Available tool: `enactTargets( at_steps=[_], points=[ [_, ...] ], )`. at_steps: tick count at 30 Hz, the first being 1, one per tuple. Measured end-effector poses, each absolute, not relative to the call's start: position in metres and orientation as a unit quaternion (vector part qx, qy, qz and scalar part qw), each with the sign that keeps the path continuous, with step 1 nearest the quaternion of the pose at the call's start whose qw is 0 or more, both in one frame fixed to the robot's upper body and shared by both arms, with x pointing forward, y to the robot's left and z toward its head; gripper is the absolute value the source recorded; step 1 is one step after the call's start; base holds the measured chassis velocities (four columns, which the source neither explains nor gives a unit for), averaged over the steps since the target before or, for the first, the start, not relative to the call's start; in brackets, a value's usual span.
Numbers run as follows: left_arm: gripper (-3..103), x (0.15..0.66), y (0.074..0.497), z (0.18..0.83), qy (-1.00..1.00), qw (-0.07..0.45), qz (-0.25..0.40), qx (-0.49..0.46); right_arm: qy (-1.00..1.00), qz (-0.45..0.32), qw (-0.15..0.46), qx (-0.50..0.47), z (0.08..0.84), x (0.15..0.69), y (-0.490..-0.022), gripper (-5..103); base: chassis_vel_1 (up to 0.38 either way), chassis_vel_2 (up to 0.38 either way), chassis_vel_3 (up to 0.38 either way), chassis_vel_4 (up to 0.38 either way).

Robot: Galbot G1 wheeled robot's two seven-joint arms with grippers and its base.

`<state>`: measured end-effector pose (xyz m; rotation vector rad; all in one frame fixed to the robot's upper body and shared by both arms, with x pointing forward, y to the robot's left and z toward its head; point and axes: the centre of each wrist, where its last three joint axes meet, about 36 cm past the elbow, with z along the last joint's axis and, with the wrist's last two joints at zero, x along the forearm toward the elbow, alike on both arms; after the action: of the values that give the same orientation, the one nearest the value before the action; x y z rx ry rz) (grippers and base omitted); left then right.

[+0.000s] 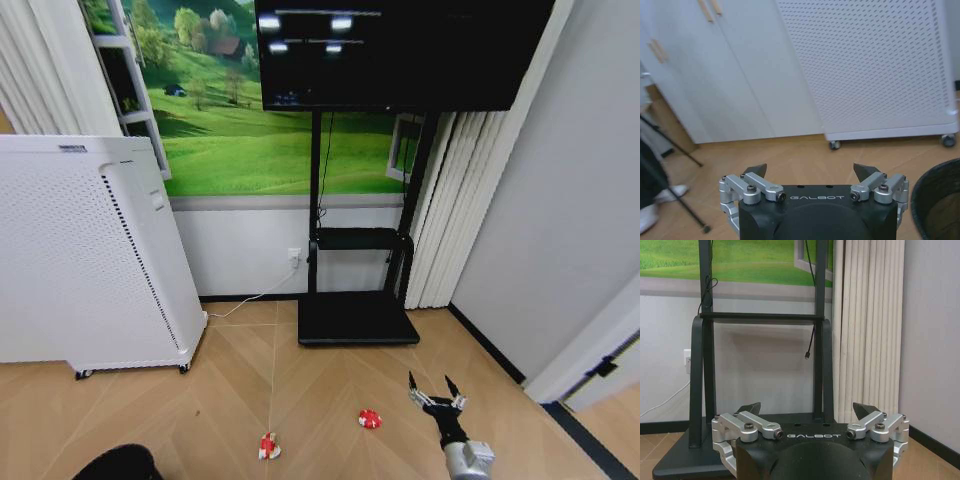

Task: Pick up the trash bin and place the garbage on the floor into it.

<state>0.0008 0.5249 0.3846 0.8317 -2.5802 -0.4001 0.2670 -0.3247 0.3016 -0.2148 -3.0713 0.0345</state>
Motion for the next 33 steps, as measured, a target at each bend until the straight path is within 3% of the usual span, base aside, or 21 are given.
enactTargets(
  at_steps=[3,6,7,9,12,16,22,27,33],
  points=[
    [98,0.006,0.529,0.387,-0.931,0.199,-0.123,0.281,-0.997,0.011,0.031,-0.07,0.301,0.267,-0.325,100,0.0,0.0,0.0,0.0],
    [96,0.025,0.528,0.38,-0.947,0.204,-0.024,0.248,-0.997,0.009,0.033,-0.07,0.299,0.263,-0.323,100,0.0,0.0,0.0,0.0],
    [96,0.025,0.528,0.38,-0.947,0.204,-0.024,0.248,-0.997,0.009,0.033,-0.07,0.299,0.263,-0.323,100,0.0,0.0,0.0,0.0],
    [95,0.036,0.512,0.371,-0.943,0.219,0.072,0.24,-0.997,0.01,0.033,-0.072,0.299,0.261,-0.325,100,0.0,0.0,0.0,0.0],
    [93,0.035,0.501,0.363,-0.939,0.226,0.112,0.232,-0.996,0.011,0.032,-0.077,0.3,0.26,-0.331,100,0.0,0.0,0.0,0.0],
    [92,0.033,0.503,0.36,-0.94,0.229,0.111,0.227,-0.996,0.01,0.033,-0.078,0.299,0.26,-0.333,100,0.0,0.0,0.0,0.0],
    [85,0.021,0.53,0.378,-0.93,0.286,0.033,0.226,-0.996,0.008,0.034,-0.077,0.298,0.261,-0.331,100,0.0,0.0,0.0,0.0],
    [80,0.024,0.531,0.378,-0.926,0.295,0.041,0.232,-0.996,0.008,0.039,-0.077,0.295,0.26,-0.33,100,0.0,0.0,0.0,0.0],
    [80,0.043,0.527,0.369,-0.926,0.294,0.066,0.226,-0.996,0.011,0.04,-0.075,0.294,0.259,-0.332,100,0.0,0.0,0.0,0.0]
  ],
)
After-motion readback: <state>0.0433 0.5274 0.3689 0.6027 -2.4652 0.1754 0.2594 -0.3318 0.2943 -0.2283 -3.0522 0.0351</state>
